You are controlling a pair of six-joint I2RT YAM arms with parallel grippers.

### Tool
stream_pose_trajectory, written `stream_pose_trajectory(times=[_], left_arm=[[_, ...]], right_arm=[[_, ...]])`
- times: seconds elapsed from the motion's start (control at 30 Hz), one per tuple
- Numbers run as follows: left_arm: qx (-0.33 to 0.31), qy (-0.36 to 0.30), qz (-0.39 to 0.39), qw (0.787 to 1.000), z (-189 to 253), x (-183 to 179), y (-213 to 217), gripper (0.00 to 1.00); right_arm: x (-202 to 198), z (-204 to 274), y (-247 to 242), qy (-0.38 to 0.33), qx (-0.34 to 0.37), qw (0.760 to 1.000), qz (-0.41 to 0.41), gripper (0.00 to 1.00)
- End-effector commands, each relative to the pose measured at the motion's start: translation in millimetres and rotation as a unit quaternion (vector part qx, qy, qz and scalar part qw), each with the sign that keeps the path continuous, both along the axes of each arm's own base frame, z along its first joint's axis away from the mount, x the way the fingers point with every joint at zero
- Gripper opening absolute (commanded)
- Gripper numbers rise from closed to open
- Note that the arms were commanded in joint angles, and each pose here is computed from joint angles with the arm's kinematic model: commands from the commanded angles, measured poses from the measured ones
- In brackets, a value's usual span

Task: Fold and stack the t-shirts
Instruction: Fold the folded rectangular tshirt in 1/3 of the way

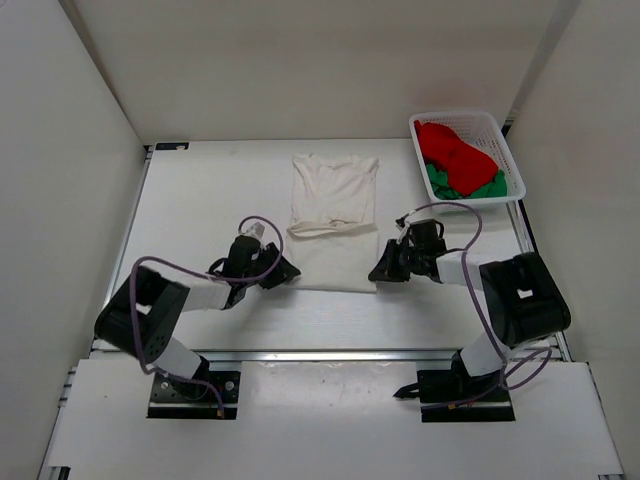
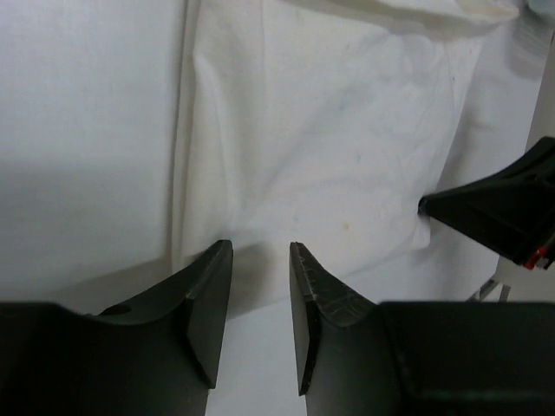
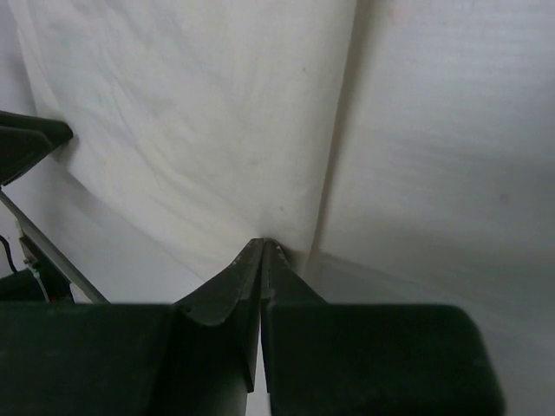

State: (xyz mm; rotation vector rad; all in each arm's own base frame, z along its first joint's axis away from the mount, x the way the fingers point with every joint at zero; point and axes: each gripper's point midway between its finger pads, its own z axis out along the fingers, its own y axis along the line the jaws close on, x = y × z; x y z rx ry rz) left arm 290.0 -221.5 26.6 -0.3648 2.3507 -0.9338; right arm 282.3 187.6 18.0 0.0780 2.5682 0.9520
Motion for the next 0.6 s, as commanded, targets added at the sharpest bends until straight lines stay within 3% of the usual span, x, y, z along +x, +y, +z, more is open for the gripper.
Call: stream_pose_trajectory(times=[0.0,0.1,0.3,0.43,0.57], left_arm=[[0.018,0.021,-0.002,1.0,-8,-31,13,0.45],[0.014,0.007,-0.004,1.0,6,-36,20,0.48],[0.019,-0.059,-0.02,0.998,56,-16,11,0.48],[-0.006,-0.05,-0.042,0.998,55,-13,-11,0.46],[-0.008,-0.029,-0.064,0.998,36,-33,-24,0.45]], right_arm=[[-23,-18,-21,0.019,-0.038,0.999,-0.006,0.0],[-28,-1,-16,0.004,-0.047,0.999,0.007,0.0],[6,69,25,-0.104,-0.021,0.993,0.042,0.0],[23,75,66,-0.116,-0.007,0.989,0.088,0.0],[38,67,110,-0.104,0.02,0.986,0.13,0.0]])
